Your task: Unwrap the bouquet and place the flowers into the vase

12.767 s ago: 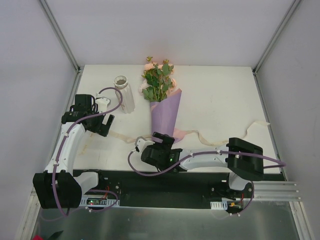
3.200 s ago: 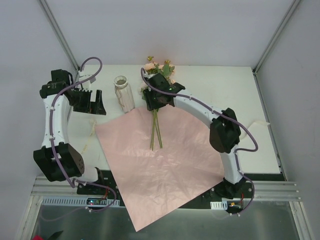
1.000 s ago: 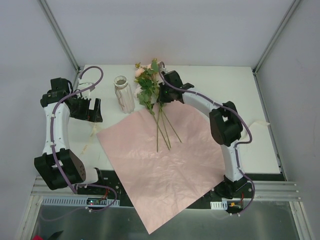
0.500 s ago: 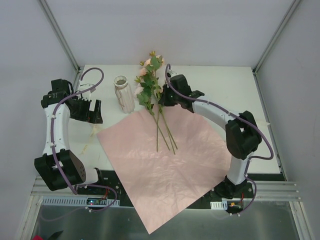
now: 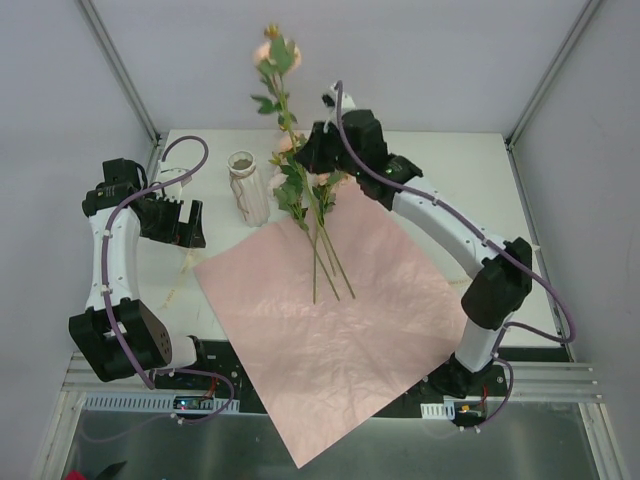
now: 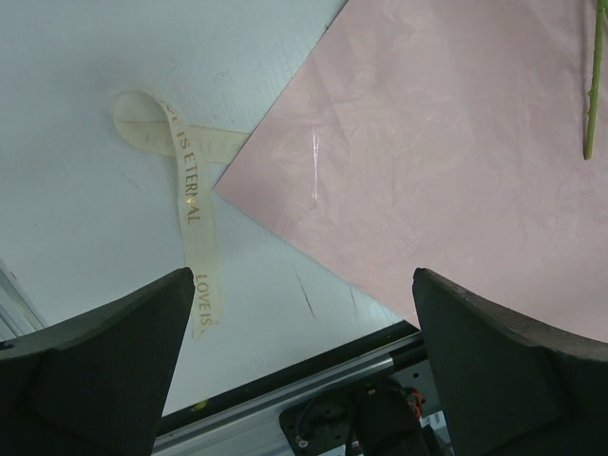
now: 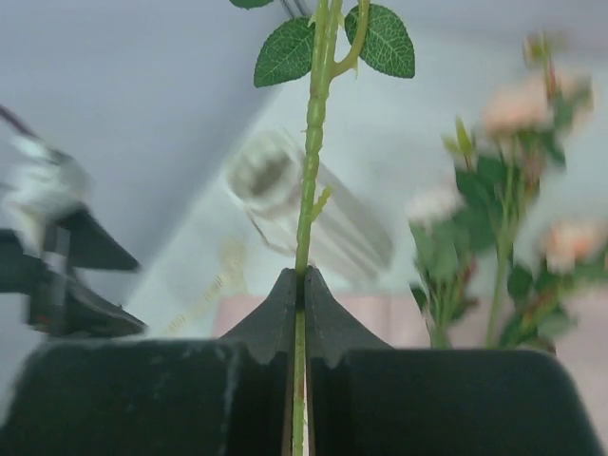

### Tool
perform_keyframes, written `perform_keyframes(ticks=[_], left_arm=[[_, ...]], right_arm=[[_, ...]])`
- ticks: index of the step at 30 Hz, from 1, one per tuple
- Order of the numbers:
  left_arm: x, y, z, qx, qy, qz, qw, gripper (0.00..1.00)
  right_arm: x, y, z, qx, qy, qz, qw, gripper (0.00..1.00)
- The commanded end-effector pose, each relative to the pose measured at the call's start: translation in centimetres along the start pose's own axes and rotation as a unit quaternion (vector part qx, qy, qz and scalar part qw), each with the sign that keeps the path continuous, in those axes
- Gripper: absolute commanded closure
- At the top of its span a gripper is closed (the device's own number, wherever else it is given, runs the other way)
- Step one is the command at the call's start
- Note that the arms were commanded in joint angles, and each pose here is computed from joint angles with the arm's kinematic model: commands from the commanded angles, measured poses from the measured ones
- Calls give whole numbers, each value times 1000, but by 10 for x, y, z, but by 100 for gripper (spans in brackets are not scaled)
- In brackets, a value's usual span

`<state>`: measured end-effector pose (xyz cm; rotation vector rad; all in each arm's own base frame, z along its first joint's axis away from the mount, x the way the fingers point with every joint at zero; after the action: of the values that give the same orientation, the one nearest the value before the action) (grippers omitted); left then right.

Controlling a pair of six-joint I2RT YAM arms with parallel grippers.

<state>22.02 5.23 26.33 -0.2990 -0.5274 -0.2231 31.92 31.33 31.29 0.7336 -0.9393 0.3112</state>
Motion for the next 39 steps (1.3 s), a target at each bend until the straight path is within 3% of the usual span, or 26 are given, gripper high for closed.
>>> perform_keyframes(ticks=[1,5,6,10,16,25,39], left_arm=[[3,-6,10,9,-11,0,1000,1],[4,-6,11,8,-15,5,1000,1],[4,-6,12,6,-16,8,1000,1],[5,-7,14,1,-25,6,1000,1],[3,-10,18,-6,-37,-9,999,1],[1,-12,22,-15,-30,-38,999,1],[0,-9,20,-16,-20,-35,999,1]], right_arm=[[101,76,48,122,-186,87,971,99],[121,107,47,201,-333,133,912,99],[133,117,54,228,-401,135,877,99],[156,138,47,269,-453,134,839,99],[179,158,39,259,-538,183,781,100],[182,150,13,234,-568,206,762,100],[153,120,-42,210,-538,197,792,100]])
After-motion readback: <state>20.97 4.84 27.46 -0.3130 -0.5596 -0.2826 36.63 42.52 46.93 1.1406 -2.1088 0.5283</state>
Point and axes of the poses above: each gripper's point midway between its finger pads, its own z axis back along the fingers, its own y axis along the line the jaws close on, x = y × z, the point moved 10 cm from there along z, back along the fingers, and after that the axes turned 1 degree about z, right-handed, at the moved point
